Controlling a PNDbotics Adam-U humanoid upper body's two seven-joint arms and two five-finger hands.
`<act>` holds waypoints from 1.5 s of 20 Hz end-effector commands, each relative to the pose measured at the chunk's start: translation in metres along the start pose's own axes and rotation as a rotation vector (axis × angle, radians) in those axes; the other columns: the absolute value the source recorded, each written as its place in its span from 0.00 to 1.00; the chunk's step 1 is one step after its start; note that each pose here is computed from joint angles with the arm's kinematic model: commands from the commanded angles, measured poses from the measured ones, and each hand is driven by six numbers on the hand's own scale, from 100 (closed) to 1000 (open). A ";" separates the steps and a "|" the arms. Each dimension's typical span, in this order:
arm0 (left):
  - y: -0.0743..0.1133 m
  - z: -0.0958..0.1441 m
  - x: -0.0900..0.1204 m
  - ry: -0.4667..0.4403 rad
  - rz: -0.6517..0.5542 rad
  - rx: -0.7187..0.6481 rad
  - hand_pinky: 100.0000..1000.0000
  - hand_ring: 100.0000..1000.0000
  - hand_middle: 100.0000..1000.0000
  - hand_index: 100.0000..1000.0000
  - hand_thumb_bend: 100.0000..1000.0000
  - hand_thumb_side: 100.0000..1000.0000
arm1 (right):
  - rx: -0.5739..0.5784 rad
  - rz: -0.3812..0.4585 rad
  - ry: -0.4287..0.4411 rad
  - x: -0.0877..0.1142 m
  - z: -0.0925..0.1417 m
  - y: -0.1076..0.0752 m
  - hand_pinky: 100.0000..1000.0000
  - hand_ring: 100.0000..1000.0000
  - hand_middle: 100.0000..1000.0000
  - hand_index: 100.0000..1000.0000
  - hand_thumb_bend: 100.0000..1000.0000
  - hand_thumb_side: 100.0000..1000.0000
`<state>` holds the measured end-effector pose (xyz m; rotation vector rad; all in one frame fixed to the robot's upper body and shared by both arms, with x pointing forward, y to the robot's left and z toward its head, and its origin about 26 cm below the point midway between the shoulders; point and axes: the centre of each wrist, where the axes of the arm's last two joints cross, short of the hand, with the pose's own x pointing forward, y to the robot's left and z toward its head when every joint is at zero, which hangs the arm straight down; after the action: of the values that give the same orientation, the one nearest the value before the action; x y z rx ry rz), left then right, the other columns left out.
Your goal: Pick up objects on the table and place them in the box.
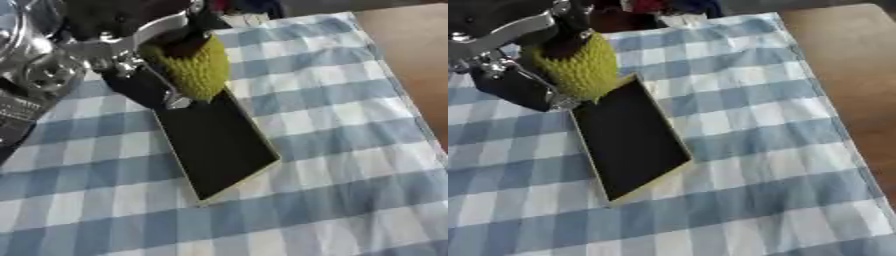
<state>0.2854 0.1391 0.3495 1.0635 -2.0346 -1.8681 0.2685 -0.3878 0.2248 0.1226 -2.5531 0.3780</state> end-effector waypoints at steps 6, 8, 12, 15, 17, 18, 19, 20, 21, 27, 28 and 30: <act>-0.018 -0.014 0.001 -0.001 0.068 -0.083 0.00 0.00 0.15 0.10 0.48 0.00 | 0.018 0.013 -0.018 0.007 -0.005 0.000 0.75 0.70 0.57 0.94 0.00 0.50; -0.027 -0.017 -0.002 0.012 0.082 -0.109 0.00 0.00 0.15 0.10 0.48 0.00 | 0.017 0.012 -0.016 0.007 -0.005 0.000 0.75 0.70 0.57 0.94 0.00 0.50; -0.042 -0.023 -0.005 0.026 0.101 -0.152 0.00 0.00 0.20 0.15 0.50 0.03 | 0.016 0.010 -0.012 0.006 -0.004 0.001 0.75 0.70 0.57 0.94 0.00 0.50; -0.053 -0.027 -0.007 0.033 0.097 -0.206 0.01 0.07 0.26 0.21 0.59 0.05 | 0.015 0.010 -0.010 0.006 -0.003 0.001 0.75 0.70 0.57 0.94 0.00 0.50; -0.061 -0.029 -0.010 0.040 0.085 -0.241 0.05 0.10 0.29 0.24 0.63 0.06 | 0.014 0.010 -0.009 0.006 -0.003 0.001 0.75 0.70 0.57 0.94 0.00 0.50; -0.065 -0.030 -0.011 0.044 0.079 -0.255 0.05 0.10 0.29 0.24 0.63 0.06 | 0.014 0.010 -0.009 0.006 -0.003 0.001 0.75 0.70 0.57 0.94 0.00 0.50; -0.068 -0.030 -0.013 0.049 0.075 -0.266 0.08 0.13 0.31 0.26 0.65 0.07 | 0.014 0.009 -0.009 0.006 -0.003 0.001 0.75 0.70 0.57 0.94 0.00 0.50; -0.071 -0.031 -0.014 0.051 0.072 -0.273 0.08 0.14 0.31 0.26 0.65 0.07 | 0.014 0.009 -0.009 0.006 -0.003 0.001 0.75 0.70 0.57 0.94 0.00 0.50; -0.074 -0.031 -0.015 0.053 0.068 -0.279 0.10 0.16 0.33 0.28 0.67 0.07 | 0.014 0.009 -0.009 0.006 -0.003 0.001 0.75 0.70 0.57 0.94 0.00 0.50; -0.082 -0.031 -0.020 0.058 0.030 -0.297 0.34 0.37 0.46 0.48 0.81 0.12 | 0.011 0.010 -0.006 0.005 -0.002 0.001 0.75 0.70 0.57 0.94 0.00 0.50; -0.082 -0.030 -0.021 0.059 0.021 -0.300 0.37 0.40 0.48 0.50 0.82 0.12 | 0.011 0.010 -0.005 0.005 -0.002 0.001 0.75 0.70 0.57 0.94 0.00 0.50; -0.082 -0.028 -0.023 0.063 0.004 -0.312 0.50 0.54 0.58 0.63 0.82 0.13 | 0.011 0.010 -0.004 0.005 -0.002 0.001 0.75 0.70 0.57 0.94 0.00 0.50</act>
<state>0.3490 0.1279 0.2768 0.9630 -1.6396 -2.0421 0.2689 -0.3861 0.2208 0.1338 -2.5398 0.3634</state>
